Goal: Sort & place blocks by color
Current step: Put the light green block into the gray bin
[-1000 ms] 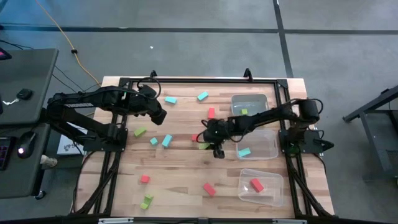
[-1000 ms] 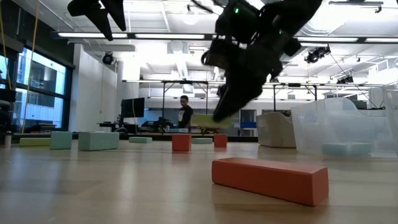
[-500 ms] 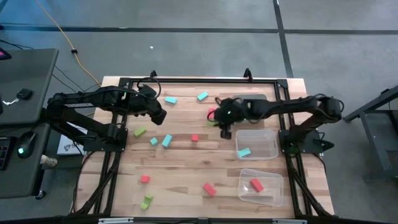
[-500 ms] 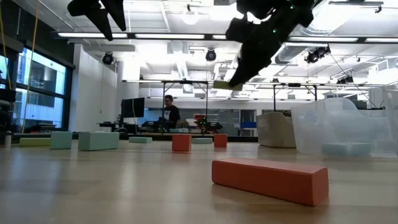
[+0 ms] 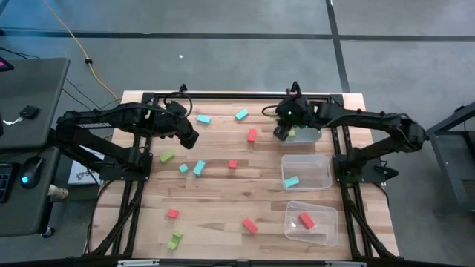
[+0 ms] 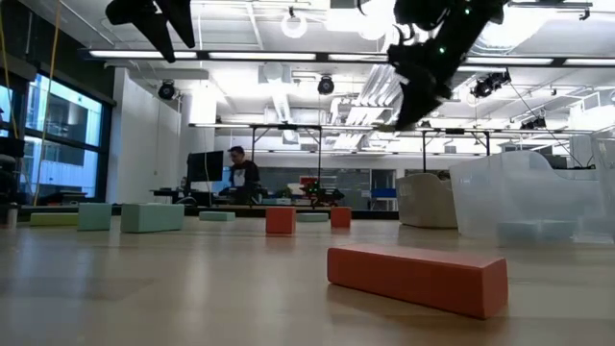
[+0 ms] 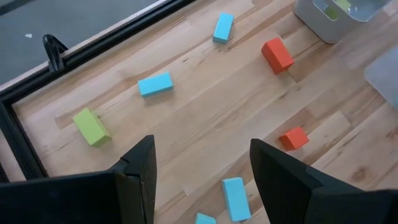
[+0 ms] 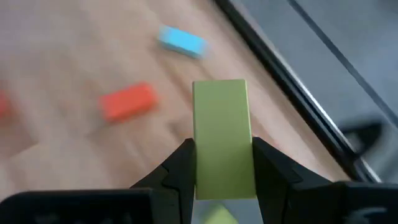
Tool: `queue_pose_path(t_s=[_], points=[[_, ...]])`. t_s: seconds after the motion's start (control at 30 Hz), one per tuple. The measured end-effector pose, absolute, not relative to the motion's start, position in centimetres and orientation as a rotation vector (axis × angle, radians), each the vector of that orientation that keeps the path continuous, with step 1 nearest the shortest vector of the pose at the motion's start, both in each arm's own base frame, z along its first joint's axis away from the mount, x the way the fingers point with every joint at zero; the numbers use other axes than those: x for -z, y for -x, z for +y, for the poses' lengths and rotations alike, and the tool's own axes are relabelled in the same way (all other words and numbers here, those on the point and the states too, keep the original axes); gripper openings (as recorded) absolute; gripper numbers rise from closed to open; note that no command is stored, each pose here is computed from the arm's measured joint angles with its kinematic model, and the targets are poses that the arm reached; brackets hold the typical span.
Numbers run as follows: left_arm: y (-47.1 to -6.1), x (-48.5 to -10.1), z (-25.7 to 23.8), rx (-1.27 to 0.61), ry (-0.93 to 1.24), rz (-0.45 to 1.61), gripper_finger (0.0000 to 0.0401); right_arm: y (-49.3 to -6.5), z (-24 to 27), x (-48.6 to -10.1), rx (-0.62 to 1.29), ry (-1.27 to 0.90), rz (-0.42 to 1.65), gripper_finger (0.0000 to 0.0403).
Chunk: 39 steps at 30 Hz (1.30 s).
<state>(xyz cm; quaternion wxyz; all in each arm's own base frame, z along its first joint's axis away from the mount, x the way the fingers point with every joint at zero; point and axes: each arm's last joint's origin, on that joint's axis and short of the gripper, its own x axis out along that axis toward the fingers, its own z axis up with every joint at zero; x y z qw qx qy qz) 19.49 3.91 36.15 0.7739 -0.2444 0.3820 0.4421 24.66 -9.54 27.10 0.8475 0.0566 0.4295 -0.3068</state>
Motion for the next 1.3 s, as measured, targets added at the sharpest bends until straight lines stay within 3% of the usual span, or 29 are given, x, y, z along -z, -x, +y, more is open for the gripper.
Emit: queue_pose_path(t_s=[0.2, 0.6, 0.9, 1.3], points=[[-19.5, -36.2, 4.1, -0.944, 0.463, 0.849, 0.0182, -22.4, -10.3, -26.4, 0.912, -0.316, 0.993, 0.0101], [-18.9, -36.2, 6.3, -0.979, 0.375, 0.904, 0.0182, -21.0, -11.2, -25.9, 1.111, -0.601, 0.965, 0.0101], [-17.9, -36.2, 8.7, -1.051, 0.313, 0.942, 0.0182, -21.1, -12.1, -24.3, 1.109, -0.816, 1.04, 0.0101], [-17.1, -36.2, 10.2, -1.095, 0.3, 0.971, 0.0182, -22.1, -12.6, -20.9, 1.144, -0.859, 1.251, 0.0101]])
